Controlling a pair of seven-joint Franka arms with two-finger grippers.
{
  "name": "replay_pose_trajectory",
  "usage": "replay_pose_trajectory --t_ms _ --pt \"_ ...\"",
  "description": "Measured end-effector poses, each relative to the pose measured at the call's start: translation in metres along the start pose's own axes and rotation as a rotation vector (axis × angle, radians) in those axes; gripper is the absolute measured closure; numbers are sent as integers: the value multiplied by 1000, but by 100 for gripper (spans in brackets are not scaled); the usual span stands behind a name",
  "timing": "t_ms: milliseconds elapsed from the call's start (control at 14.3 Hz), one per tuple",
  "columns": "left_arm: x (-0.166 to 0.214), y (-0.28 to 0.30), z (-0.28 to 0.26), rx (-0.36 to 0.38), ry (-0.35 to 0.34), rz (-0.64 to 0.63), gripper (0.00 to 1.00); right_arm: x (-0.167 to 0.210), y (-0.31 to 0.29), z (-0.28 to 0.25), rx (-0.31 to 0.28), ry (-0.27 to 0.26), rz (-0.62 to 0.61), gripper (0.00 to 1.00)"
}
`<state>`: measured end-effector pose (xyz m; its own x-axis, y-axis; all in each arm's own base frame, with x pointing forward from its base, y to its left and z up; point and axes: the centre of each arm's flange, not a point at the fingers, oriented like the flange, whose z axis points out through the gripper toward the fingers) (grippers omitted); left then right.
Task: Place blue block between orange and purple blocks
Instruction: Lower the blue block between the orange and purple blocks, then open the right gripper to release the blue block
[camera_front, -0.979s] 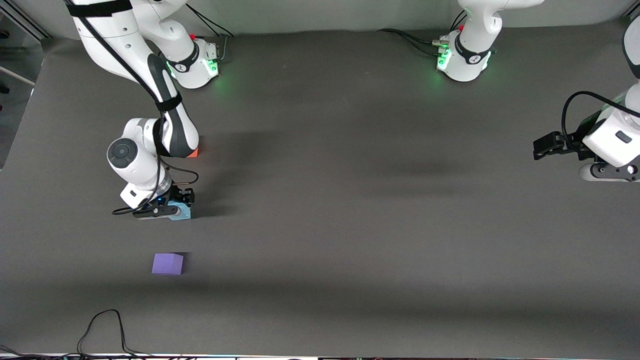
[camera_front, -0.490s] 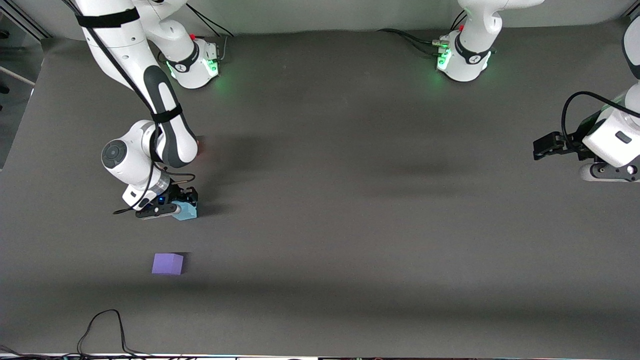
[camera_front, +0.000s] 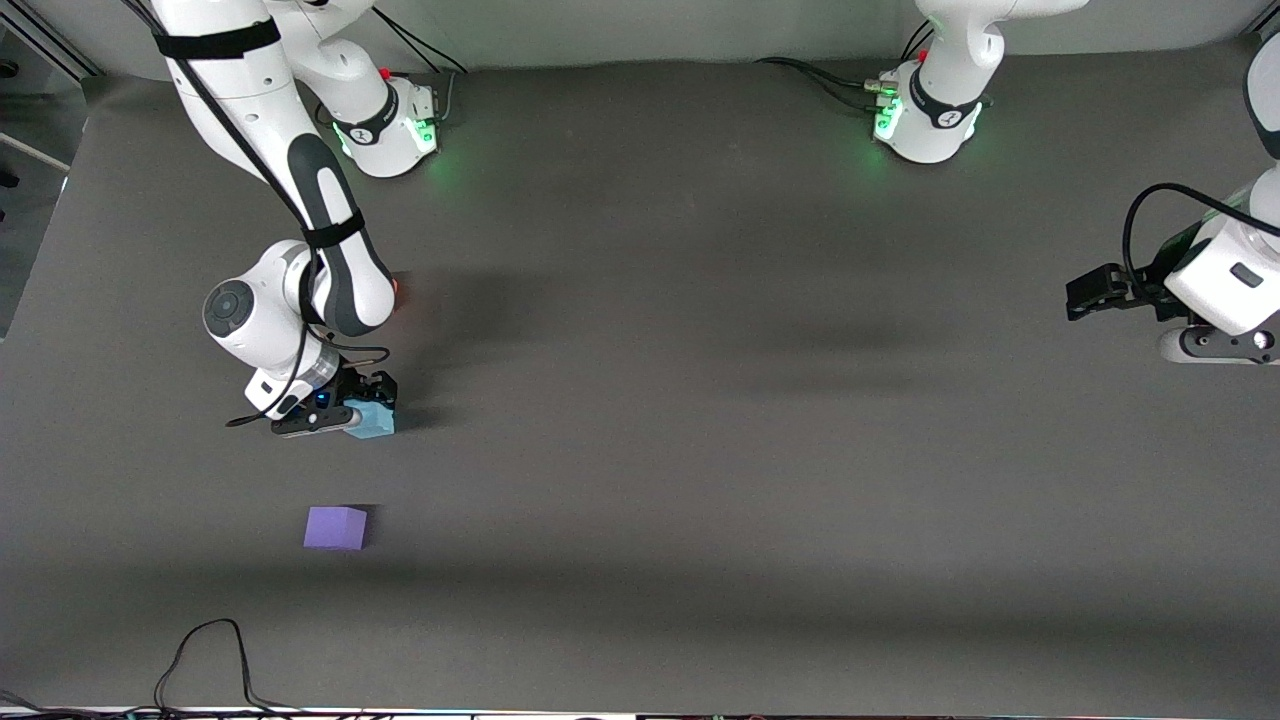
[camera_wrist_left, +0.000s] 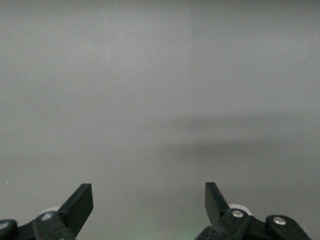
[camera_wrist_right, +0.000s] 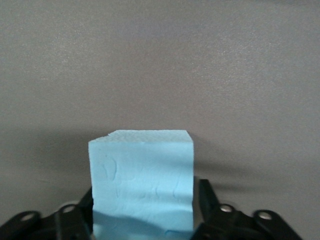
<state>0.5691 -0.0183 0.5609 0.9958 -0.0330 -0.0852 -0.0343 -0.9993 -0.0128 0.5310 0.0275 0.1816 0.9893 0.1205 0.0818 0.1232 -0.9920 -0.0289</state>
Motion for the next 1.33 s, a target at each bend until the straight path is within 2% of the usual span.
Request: replay_pose_trajectory --t_ms 70,280,420,630,840,1119,1259,1329 --pt "0 0 0 0 0 0 0 0 1 0 0 1 2 1" --pt "0 0 0 0 0 0 0 1 4 -5 13 -7 11 0" --pt "0 0 0 0 0 0 0 5 2 -15 43 -17 13 0" --pt "0 0 0 0 0 0 0 19 -7 -44 68 -3 -11 0" --pt "0 0 0 0 0 0 0 50 -33 -94 44 -59 -14 0" --pt "0 0 0 0 0 0 0 97 -57 -190 88 -126 -14 0" --pt "0 0 0 0 0 0 0 110 -60 -245 64 -159 -31 0" --pt "0 0 0 0 -1 0 0 115 -64 -273 57 -155 -39 0"
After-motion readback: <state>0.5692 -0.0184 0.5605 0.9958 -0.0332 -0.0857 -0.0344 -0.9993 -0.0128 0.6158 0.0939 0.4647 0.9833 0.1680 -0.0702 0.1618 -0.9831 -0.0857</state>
